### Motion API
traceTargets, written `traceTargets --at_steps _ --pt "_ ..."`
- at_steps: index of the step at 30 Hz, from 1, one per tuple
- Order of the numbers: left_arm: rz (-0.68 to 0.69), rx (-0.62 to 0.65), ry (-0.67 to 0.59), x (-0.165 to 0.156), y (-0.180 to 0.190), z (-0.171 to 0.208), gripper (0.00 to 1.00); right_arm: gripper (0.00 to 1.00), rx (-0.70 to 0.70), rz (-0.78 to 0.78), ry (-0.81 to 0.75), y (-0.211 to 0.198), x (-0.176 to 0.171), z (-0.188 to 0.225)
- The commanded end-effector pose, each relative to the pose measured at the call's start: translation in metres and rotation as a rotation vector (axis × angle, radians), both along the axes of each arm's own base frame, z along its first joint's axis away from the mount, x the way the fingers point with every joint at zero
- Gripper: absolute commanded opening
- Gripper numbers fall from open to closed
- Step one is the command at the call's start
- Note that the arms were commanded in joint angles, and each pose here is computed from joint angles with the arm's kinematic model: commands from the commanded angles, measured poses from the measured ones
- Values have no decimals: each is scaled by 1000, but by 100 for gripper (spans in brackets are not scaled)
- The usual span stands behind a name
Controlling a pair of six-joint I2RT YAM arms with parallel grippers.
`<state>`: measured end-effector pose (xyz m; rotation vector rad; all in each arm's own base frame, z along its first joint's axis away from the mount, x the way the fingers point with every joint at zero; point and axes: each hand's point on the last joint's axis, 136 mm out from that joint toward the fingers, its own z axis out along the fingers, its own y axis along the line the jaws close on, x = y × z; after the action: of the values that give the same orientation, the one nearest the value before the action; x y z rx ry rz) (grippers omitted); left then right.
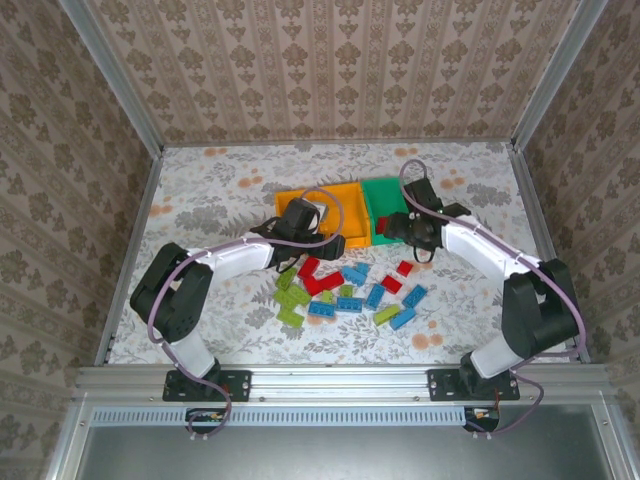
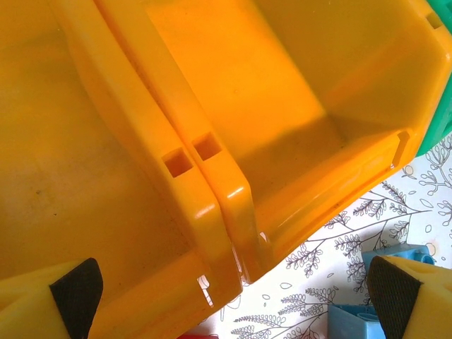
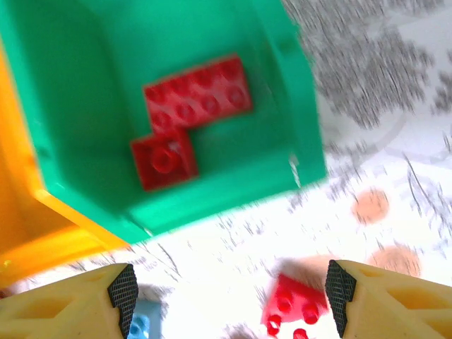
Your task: Sort the legos into containers by color
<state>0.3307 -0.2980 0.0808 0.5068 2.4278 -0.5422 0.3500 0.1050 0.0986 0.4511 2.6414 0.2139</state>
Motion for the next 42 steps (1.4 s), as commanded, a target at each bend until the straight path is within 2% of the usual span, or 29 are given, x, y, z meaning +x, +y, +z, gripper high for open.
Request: traceTargets --at_steps 1,10,15,17,21,23,26,33,36,42 --pt "-26 -22 -12 1 -9 2 100 73 20 -102 117 -7 -34 -25" --pt "-25 -16 -11 0 -7 1 100 69 24 -91 222 7 -43 -59" --pt "-16 -5 -14 -1 -3 0 100 63 7 -76 298 10 -46 -79" --pt "-17 -3 -18 -1 -2 1 100 57 6 -70 316 12 -46 -84" --pt "-18 2 -23 -1 -2 2 100 38 8 -67 310 13 -43 -84" --pt "-20 1 -23 0 -3 2 100 32 6 -61 281 14 -39 -77" --pt "-19 0 -20 0 -3 2 100 27 -15 -30 201 16 -23 -54" --pt "-18 0 -21 0 -3 3 100 24 -65 23 -56 22 29 17" --pt "-14 3 -18 -1 -2 3 100 25 -87 9 -97 20 53 19" --pt "9 37 -21 -8 13 7 100 28 -130 35 -64 23 89 0"
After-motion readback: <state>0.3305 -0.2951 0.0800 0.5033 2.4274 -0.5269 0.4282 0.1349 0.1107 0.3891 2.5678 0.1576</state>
